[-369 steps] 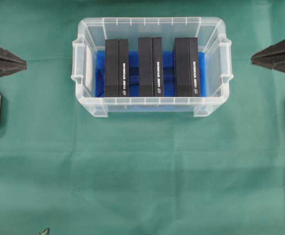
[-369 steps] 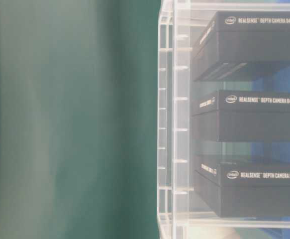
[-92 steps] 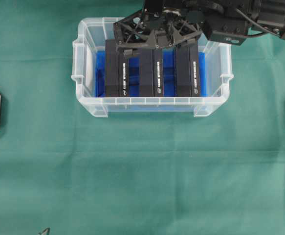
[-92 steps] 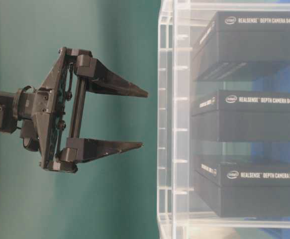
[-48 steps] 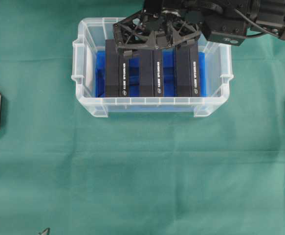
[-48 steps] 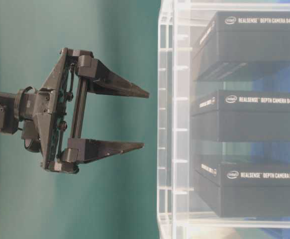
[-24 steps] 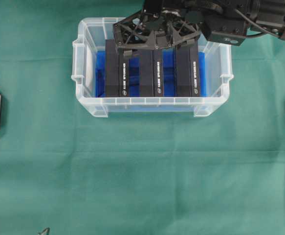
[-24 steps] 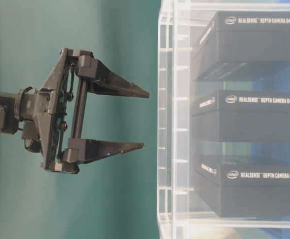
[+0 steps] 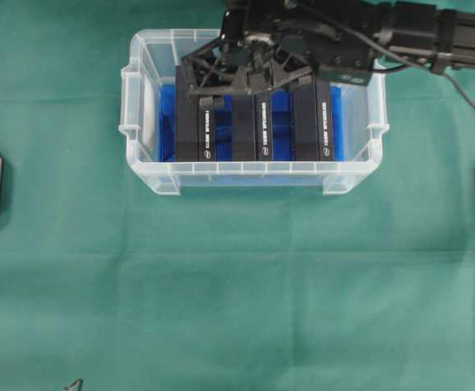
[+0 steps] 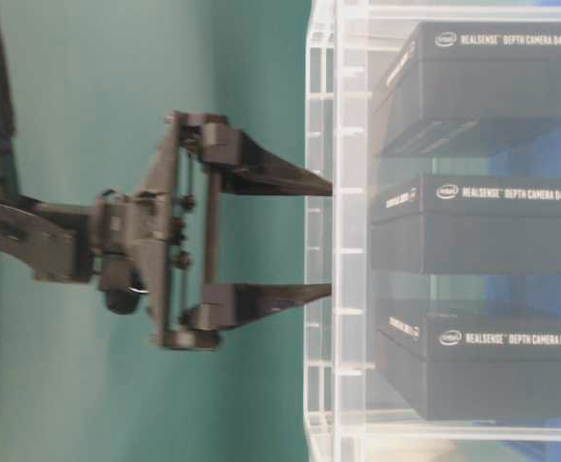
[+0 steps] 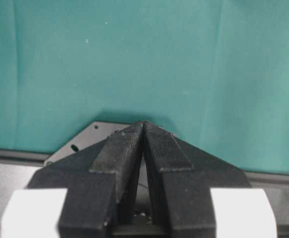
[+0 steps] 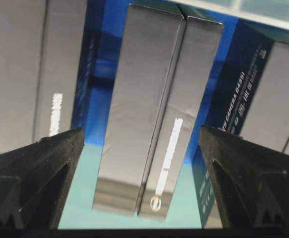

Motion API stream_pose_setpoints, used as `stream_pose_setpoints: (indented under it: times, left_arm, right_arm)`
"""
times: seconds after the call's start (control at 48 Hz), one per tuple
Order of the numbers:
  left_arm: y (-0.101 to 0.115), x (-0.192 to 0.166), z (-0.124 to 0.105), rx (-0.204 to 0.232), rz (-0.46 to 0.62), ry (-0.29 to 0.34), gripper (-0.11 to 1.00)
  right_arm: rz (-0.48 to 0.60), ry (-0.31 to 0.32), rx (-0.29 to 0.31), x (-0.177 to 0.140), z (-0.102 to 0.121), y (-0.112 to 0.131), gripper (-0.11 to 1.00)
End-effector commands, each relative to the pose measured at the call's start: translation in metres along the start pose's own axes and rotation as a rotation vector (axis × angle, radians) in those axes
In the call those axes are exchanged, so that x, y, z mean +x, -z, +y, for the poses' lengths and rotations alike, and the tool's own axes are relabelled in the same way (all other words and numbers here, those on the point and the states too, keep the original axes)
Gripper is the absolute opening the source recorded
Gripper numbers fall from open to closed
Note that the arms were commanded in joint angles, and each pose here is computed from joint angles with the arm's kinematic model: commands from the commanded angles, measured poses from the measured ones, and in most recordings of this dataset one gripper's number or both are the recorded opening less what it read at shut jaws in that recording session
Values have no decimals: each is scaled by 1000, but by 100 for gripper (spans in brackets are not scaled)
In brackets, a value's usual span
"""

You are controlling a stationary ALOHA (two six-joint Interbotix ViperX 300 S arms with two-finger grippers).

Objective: Take the box out of the case with the right arm.
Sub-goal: 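Lower the right gripper around the middle box and close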

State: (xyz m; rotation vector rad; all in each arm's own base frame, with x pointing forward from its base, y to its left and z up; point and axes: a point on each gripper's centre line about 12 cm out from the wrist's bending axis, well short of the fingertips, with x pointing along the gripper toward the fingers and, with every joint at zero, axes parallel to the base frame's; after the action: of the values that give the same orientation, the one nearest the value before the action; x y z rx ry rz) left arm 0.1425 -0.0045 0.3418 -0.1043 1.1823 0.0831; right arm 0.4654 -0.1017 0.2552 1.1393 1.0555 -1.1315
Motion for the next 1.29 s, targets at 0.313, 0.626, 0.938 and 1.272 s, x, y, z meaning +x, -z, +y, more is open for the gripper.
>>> stream_pose_setpoints:
  times: [0.313, 0.626, 0.938, 1.272]
  left_arm:
    - [-5, -6, 0, -3, -22, 0, 2]
    - [-5, -6, 0, -2, -25, 0, 2]
    - [-5, -6, 0, -2, -25, 0, 2]
    - [-5, -6, 0, -2, -25, 0, 2]
  right_arm:
    - [0, -6, 0, 8, -5, 1, 92]
    - [22, -29, 15, 25, -6, 5, 92]
    - [56, -30, 31, 43, -4, 10, 92]
    - [83, -27, 67, 48, -2, 16, 92]
